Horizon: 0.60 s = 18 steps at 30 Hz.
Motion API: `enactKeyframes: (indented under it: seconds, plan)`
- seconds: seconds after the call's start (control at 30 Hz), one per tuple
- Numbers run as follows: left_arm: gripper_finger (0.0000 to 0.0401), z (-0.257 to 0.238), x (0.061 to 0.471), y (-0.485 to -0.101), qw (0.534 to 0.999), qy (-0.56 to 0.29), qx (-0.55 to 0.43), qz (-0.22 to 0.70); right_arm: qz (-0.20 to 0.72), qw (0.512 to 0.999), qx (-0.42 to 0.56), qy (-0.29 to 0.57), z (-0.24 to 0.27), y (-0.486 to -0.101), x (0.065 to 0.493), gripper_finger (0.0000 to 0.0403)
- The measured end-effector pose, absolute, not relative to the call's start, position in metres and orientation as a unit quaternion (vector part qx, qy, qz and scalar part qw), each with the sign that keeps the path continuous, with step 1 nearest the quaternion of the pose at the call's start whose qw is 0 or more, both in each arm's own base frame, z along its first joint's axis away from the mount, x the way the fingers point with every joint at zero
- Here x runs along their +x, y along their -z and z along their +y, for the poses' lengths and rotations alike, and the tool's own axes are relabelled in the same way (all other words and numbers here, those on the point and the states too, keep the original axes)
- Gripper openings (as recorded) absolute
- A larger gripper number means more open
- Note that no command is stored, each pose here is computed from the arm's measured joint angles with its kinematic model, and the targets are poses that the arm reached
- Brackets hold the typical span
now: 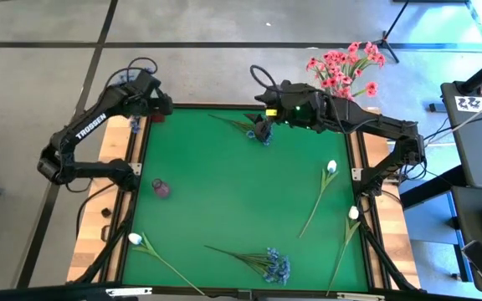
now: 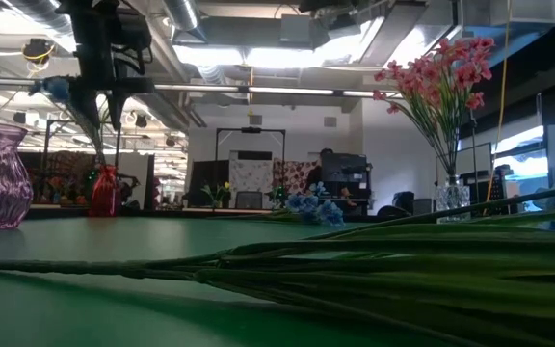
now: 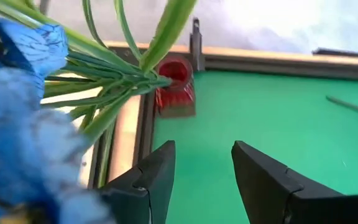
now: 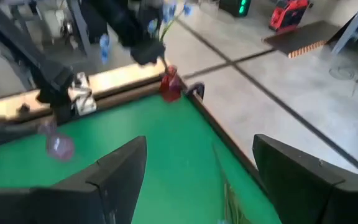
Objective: Sort flowers into vase by color
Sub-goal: Put the middle blue flowers into the red vase
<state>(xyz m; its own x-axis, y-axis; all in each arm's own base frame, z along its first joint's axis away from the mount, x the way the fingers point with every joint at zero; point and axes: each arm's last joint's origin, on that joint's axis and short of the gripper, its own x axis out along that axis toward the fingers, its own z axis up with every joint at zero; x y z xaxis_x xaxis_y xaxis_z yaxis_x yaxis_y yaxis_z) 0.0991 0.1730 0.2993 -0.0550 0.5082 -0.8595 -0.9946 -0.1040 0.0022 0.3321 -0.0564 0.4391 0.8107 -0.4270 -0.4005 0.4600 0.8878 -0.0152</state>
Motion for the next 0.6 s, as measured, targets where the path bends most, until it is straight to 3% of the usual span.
enactKeyframes:
  seconds: [0.6]
  plan:
    - [0.0156,0.166,0.088,-0.349,0.625,-0.577,-0.395,0.347,0.235,0.946,0.044,0.218,-0.037,-0.433,0.331,0.0294]
